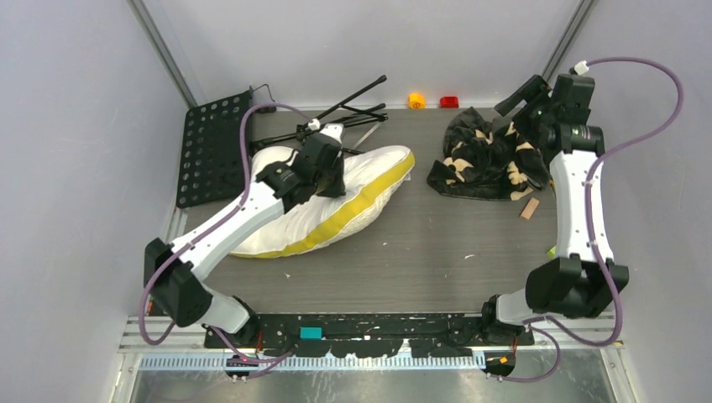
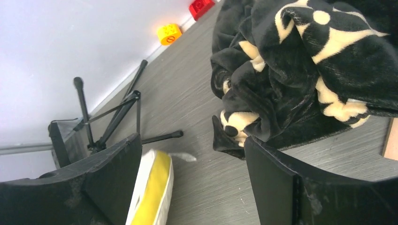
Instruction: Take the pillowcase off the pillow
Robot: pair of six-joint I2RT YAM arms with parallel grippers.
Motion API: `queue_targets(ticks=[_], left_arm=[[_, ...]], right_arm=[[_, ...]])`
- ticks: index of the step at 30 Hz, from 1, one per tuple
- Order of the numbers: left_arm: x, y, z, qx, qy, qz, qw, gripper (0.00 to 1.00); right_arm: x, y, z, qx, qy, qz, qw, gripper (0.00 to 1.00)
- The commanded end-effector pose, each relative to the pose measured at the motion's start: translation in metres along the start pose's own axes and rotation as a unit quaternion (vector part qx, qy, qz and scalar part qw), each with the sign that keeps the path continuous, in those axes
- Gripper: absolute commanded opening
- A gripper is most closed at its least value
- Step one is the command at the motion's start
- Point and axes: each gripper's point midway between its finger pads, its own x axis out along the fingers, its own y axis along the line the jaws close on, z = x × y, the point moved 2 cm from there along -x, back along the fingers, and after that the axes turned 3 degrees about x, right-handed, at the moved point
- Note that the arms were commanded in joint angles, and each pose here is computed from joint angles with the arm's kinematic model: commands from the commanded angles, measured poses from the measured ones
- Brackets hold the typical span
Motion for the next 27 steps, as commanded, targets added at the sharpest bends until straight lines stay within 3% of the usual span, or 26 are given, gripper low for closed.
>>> queue_targets(ticks=[1, 3, 4, 7, 8, 14, 19, 22, 27], left_arm=[[0.002, -0.028, 0.080, -0.038, -0.114, -0.048, 0.992, 0.00], [0.007, -0.035, 0.092, -0.031, -0.133, -0.058, 0.989, 0.00], [0.009, -0.038, 0.095, -0.024, -0.138, -0.066, 0.988, 0.05], [-0.005, -0.047, 0.096, 0.012, -0.132, -0.101, 0.986, 0.83], [-0.013, -0.043, 0.095, 0.015, -0.133, -0.096, 0.986, 0.97], [-0.057, -0.002, 0.080, 0.072, -0.182, -0.041, 0.980, 1.00], [-0.067, 0.053, 0.049, 0.058, -0.214, 0.055, 0.974, 1.00], [-0.068, 0.079, 0.030, 0.049, -0.220, 0.109, 0.968, 1.00], [-0.049, 0.104, 0.004, 0.063, -0.261, 0.153, 0.951, 1.00]], right_arm=[[-0.061, 0.029, 0.030, -0.029, -0.111, 0.079, 0.990, 0.84], [-0.069, 0.021, 0.024, -0.034, -0.123, 0.078, 0.989, 0.84], [-0.072, 0.015, 0.020, -0.036, -0.128, 0.073, 0.988, 0.84], [-0.081, -0.011, 0.002, -0.043, -0.135, 0.040, 0.989, 0.84], [-0.083, -0.021, -0.002, -0.045, -0.144, 0.024, 0.988, 0.84], [-0.079, -0.043, -0.052, -0.033, -0.159, 0.090, 0.983, 0.88], [-0.057, -0.065, -0.085, -0.072, -0.176, 0.112, 0.975, 0.89], [-0.040, -0.093, -0.094, -0.052, -0.190, 0.045, 0.979, 0.89], [-0.017, -0.098, -0.119, -0.123, -0.161, 0.017, 0.979, 0.93]])
